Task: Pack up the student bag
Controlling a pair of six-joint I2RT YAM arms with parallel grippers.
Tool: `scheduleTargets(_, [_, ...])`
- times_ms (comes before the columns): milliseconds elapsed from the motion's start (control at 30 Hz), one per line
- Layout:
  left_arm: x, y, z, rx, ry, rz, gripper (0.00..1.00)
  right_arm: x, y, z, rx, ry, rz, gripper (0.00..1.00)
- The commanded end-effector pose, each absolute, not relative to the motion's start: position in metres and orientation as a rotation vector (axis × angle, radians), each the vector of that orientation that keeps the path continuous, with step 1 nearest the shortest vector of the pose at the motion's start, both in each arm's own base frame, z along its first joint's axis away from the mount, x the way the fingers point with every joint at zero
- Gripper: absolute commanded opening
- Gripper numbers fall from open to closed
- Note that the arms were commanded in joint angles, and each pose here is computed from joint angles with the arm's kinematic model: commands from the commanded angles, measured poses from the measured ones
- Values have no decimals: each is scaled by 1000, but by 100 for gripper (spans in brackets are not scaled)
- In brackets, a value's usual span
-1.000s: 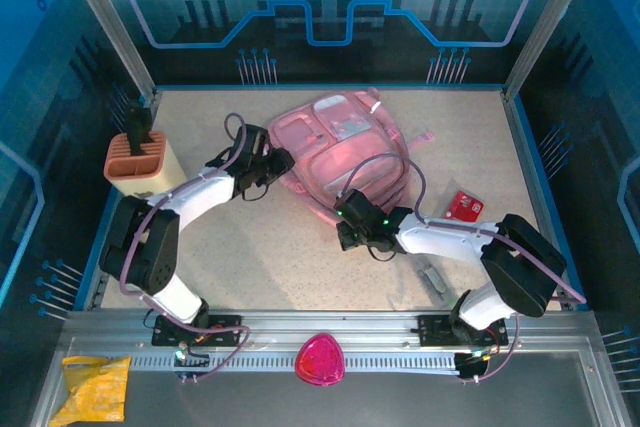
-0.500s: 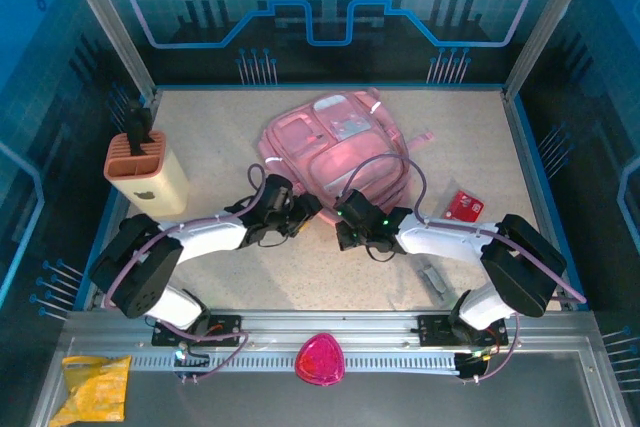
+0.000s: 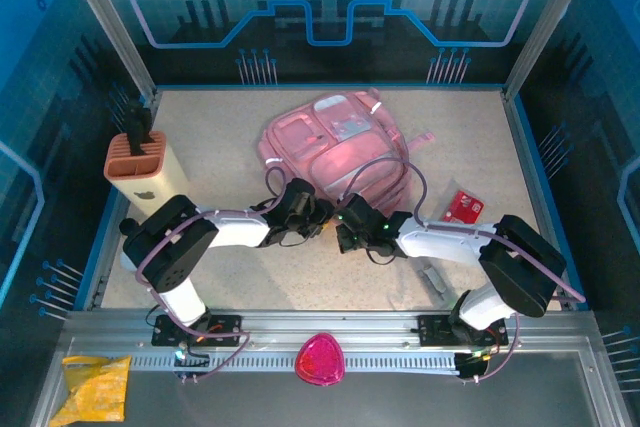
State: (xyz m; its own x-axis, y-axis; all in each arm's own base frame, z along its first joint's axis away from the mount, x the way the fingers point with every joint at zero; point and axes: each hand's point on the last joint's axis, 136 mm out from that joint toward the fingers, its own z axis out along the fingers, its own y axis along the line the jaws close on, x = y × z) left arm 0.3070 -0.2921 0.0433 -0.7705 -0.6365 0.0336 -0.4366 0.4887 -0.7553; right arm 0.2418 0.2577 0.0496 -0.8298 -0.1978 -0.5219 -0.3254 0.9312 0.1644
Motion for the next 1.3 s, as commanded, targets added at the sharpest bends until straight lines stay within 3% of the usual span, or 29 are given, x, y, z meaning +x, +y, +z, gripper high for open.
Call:
scheduleTargets(0, [318,-292,58,-888,2431,-1121,15,234,259,53,-387,2554,364,0])
scheduleTargets(100, [318,-282,67,-860,2427,-1055,0,235,249,56,-371,2550,322,0])
scheduleTargets(567, [317,-221,100,-750,2441,-940,0,239,169,66,-268,2517,175,0])
scheduleTargets(933, [310,-225,117,-650,2446,-996,0,261,226,83,-497,2398,348,0])
scheduleTargets(1067, [310,-225,118,-642,2441,-999,0,265,240,83,-540,2366,403,14])
scheduleTargets(1267, [313,-228,122,-630,2438,-1008,0,276,228,70,-497,2391,274,13])
